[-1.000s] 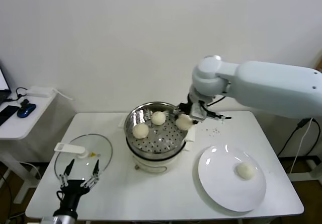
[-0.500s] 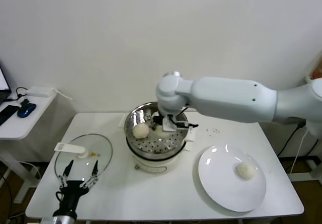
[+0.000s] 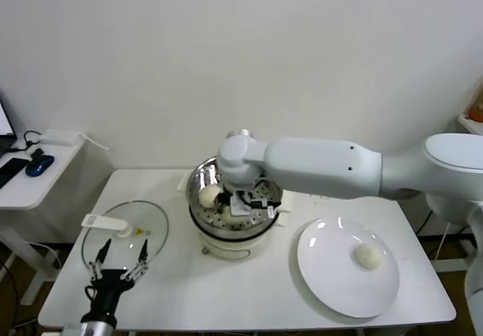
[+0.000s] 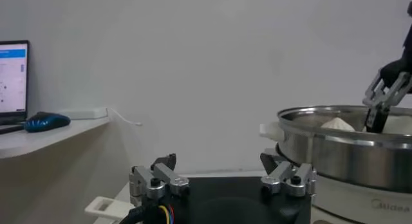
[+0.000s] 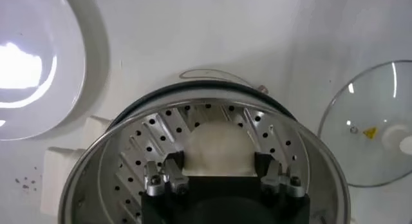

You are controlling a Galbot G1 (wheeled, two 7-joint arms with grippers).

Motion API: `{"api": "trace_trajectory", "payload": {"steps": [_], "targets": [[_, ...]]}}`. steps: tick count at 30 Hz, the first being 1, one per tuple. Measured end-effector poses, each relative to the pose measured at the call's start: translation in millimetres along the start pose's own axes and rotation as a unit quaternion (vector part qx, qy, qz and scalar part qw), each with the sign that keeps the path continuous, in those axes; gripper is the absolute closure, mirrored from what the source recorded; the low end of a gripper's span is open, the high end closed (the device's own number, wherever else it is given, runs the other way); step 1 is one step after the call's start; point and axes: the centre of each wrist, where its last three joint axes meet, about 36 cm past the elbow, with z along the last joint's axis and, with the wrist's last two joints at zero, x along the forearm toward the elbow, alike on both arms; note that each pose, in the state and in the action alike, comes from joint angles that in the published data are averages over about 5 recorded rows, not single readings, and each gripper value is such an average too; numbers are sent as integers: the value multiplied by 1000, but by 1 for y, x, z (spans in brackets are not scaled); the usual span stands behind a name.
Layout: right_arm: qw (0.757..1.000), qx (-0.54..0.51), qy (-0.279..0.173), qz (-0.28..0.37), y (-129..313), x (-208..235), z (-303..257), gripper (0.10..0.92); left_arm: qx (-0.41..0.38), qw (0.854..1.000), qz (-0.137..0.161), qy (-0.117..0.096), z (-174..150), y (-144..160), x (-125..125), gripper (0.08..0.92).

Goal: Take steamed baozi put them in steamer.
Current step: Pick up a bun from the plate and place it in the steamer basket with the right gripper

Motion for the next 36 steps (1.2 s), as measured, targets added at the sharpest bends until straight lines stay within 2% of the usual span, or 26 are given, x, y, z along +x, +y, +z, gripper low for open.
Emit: {"api": "trace_trajectory", "payload": {"steps": [23,30,36], "targets": [[1000,16,-4,-8,3,-13,-8,322,3,1000,-1,1,2,-2,-2,177],[1000,15,-6,-10,6,-17,-7,216,2,1000,0,1,2,-3,-3,177],[1000,12,-7,-9,6,-15,-4,200,2,1000,0,2,3,-3,-3,177]]}}
